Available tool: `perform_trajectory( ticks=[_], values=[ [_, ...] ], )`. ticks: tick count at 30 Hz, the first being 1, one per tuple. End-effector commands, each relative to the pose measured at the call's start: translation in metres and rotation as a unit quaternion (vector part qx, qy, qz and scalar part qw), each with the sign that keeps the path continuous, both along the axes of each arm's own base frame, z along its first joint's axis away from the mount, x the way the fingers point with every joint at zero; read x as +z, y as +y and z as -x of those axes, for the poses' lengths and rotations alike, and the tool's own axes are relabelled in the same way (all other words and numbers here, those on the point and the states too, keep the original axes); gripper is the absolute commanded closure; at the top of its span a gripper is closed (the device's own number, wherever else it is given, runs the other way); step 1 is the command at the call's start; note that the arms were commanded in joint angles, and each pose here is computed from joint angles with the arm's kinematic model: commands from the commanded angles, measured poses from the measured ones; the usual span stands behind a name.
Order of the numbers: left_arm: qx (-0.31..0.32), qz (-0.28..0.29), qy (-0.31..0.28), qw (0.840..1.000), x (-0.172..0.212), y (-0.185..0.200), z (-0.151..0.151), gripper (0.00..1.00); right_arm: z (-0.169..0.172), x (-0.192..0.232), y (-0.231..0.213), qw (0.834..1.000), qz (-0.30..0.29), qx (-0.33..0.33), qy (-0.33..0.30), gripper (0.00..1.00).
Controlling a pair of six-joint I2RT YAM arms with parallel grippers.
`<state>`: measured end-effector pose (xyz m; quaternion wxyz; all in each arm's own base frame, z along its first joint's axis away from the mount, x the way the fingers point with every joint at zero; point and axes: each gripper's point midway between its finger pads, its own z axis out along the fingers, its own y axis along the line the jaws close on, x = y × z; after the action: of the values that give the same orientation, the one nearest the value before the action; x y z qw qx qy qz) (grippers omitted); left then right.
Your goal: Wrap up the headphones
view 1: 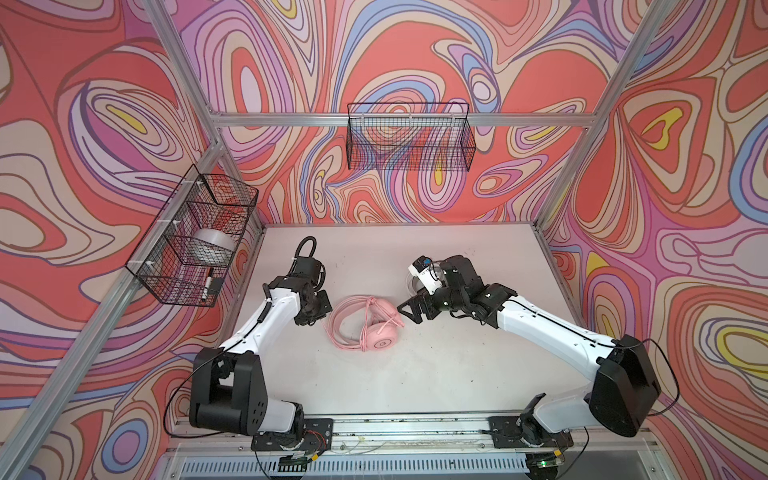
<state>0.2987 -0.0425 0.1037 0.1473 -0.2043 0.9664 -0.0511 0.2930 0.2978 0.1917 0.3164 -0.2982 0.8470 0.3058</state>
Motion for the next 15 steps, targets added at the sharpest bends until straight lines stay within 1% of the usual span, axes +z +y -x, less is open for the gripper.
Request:
perform_trajectory(
  ticks=[1,10,15],
  values=[
    [-0.022,0.016,0.011,1.0,0.009,-0.015,0.009,1.0,0.0,0.005,0.001,1.0,0.004,0.002,-0.011,0.01],
    [-0.086,0.017,0.031,0.996,-0.004,-0.062,0.003,1.0,0.002,0.006,-0.004,1.0,0.01,-0.003,-0.015,0.02],
    [-0.099,0.022,0.042,0.994,-0.015,-0.074,-0.004,1.0,0.002,0.005,-0.005,1.0,0.013,-0.004,-0.016,0.01]
  ],
)
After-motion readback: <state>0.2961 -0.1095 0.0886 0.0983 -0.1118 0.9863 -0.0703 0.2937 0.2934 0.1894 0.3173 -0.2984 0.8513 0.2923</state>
